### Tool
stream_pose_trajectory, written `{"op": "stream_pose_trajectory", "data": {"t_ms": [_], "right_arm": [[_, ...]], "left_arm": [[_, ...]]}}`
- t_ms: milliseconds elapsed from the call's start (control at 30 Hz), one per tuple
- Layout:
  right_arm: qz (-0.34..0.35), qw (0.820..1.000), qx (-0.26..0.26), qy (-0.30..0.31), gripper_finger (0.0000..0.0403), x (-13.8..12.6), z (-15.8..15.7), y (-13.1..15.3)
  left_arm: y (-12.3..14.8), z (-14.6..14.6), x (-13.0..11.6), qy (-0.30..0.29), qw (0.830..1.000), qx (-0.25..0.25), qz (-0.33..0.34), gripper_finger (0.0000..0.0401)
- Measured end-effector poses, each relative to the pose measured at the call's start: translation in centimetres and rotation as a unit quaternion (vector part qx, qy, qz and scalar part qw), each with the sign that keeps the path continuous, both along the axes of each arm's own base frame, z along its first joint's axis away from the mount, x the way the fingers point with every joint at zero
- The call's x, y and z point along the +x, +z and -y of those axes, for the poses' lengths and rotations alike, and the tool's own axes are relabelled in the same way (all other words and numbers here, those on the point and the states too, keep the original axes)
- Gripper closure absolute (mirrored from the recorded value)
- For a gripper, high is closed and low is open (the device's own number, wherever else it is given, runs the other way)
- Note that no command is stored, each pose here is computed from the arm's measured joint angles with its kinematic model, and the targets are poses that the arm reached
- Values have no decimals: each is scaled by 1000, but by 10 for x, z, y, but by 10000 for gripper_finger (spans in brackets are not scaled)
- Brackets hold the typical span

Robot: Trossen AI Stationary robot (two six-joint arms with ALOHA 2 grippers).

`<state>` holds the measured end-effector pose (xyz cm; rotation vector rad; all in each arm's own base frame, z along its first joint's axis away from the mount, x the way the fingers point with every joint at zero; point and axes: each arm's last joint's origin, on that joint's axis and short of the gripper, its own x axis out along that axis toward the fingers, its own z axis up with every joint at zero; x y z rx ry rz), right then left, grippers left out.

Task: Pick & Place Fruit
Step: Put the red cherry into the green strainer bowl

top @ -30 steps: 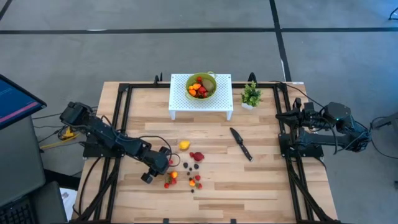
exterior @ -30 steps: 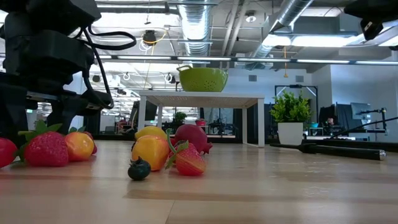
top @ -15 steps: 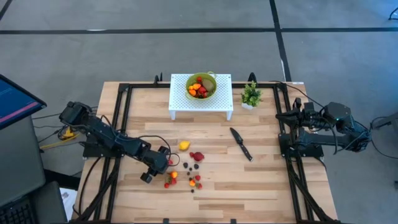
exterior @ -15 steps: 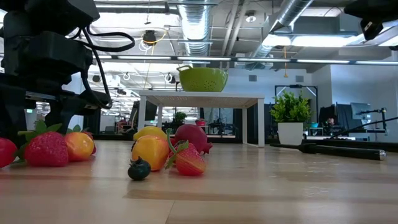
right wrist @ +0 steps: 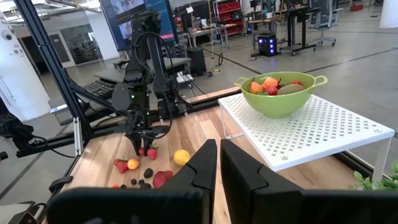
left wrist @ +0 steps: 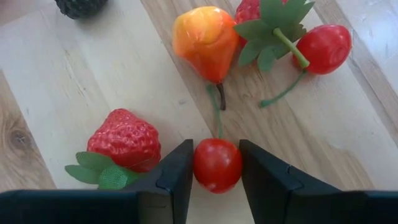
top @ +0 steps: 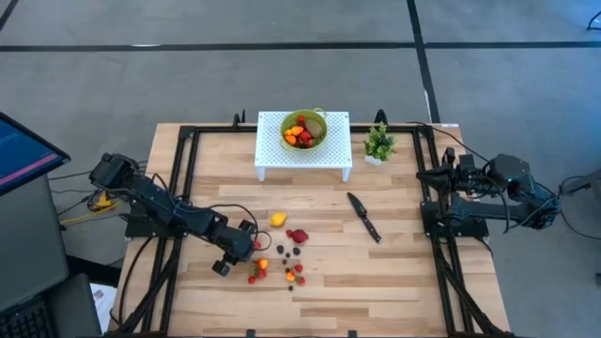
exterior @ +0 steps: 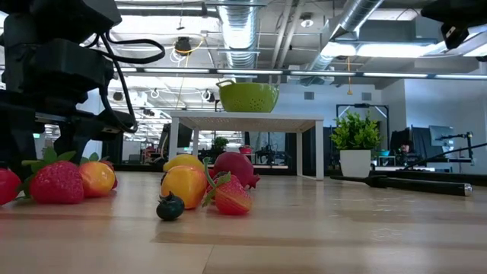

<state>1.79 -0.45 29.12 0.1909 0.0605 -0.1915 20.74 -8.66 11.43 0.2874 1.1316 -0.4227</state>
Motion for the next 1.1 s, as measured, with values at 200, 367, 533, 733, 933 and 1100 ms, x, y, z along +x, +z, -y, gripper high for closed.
{"op": "stream_pose_trajectory", "data": {"t_ms": [200,367,533,733,933,1100], "right_arm": [[0,1000,0,0,386,0,0,0],[0,1000,0,0,386,0,0,0],[0,1000,0,0,386,0,0,0],[0,1000,0,0,386,0,0,0],[0,1000,0,0,386,0,0,0],[0,1000,0,0,386,0,0,0]], "left_arm": [[0,0,0,0,1000,0,0,293],[0,0,0,0,1000,1,0,290],[0,0,0,0,1000,1,1,288],[13,-2,-3,22,1000,-10,17,292],[54,-3,2,49,986,-26,155,291],[85,-11,9,72,956,-51,279,289]]}}
